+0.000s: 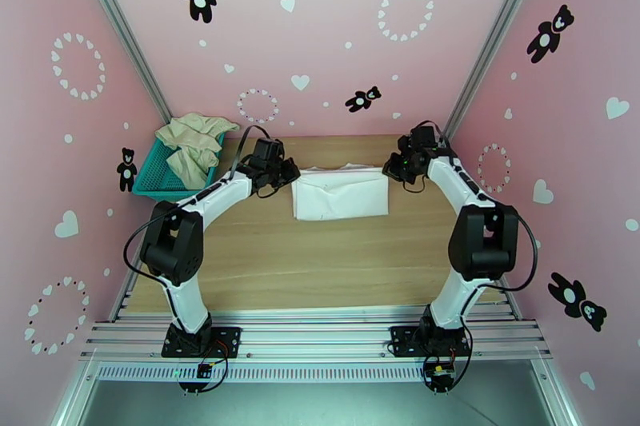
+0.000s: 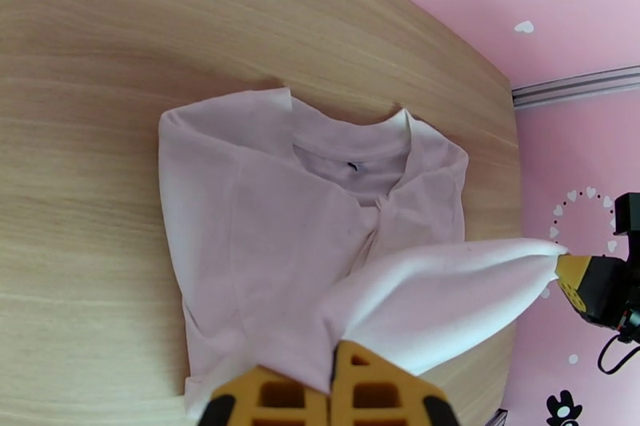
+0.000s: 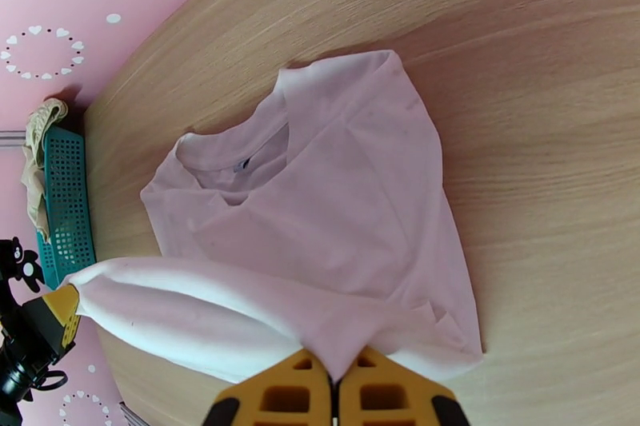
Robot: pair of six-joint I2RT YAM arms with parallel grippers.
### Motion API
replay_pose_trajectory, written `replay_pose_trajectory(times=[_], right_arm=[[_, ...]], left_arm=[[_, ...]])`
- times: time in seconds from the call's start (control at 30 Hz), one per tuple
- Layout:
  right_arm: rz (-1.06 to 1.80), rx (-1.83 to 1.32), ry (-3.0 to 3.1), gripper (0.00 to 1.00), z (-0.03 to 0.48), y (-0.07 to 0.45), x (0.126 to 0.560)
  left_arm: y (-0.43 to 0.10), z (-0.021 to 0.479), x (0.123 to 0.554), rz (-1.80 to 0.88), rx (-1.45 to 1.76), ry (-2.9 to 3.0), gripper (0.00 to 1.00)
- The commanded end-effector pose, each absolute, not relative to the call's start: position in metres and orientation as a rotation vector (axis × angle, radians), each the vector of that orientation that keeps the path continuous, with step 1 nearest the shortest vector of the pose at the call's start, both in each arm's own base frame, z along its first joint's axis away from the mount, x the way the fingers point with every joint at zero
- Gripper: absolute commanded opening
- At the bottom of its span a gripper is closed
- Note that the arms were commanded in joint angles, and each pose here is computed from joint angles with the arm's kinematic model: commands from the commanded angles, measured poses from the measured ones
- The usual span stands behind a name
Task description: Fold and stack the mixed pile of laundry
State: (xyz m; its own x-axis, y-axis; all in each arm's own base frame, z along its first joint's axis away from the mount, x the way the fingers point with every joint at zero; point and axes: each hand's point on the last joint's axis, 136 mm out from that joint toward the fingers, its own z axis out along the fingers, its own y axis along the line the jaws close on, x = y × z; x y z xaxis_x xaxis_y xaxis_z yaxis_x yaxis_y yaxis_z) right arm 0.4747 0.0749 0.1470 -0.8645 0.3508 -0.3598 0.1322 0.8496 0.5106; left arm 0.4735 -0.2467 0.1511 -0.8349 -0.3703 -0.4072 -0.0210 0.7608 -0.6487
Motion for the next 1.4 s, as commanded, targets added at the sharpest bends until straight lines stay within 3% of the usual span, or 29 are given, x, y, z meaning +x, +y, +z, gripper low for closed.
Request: replay_pose_trajectory(times=[0.0, 0.27, 0.33, 0.4, 0.47, 0.5, 0.73, 0.87, 1.03, 1.17, 1.37], right_arm=[[0.704, 0.369, 2.519, 0.0, 0.152, 0.073, 0.505], [0.719, 0.4, 2.564, 0.0, 0.117, 0.072, 0.539], [0.725, 0.408, 2.573, 0.1, 0.106, 0.07, 0.547], [0.739, 0.414, 2.578, 0.28, 0.093, 0.068, 0.556], [0.757, 0.414, 2.586, 0.36, 0.082, 0.067, 0.564], [0.771, 0.416, 2.59, 0.37, 0.076, 0.067, 0.567], [0.835, 0.369, 2.548, 0.37, 0.096, 0.07, 0.578], [0.735, 0.302, 2.528, 0.38, 0.137, 0.063, 0.561], [0.543, 0.171, 2.528, 0.38, 0.155, 0.078, 0.525], [0.583, 0.102, 2.594, 0.32, 0.124, 0.107, 0.512], [0.64, 0.079, 2.611, 0.25, 0.093, 0.119, 0.53]], left_arm=[[-0.247, 0.154, 0.497, -0.926, -0.274, 2.393, 0.0], [-0.246, 0.124, 0.534, -0.92, -0.307, 2.424, 0.0], [-0.243, 0.114, 0.542, -0.918, -0.327, 2.431, 0.0], [-0.239, 0.103, 0.551, -0.923, -0.351, 2.439, 0.17], [-0.234, 0.095, 0.558, -0.917, -0.37, 2.441, 0.43], [-0.231, 0.092, 0.561, -0.914, -0.38, 2.438, 0.49], [-0.22, 0.126, 0.573, -0.866, -0.303, 2.369, 0.6], [-0.218, 0.171, 0.551, -0.772, -0.175, 2.339, 0.58], [-0.259, 0.175, 0.502, -0.763, 0.028, 2.399, 0.5], [-0.291, 0.148, 0.495, -0.855, 0.084, 2.44, 0.39], [-0.314, 0.113, 0.518, -0.885, 0.122, 2.477, 0.38]])
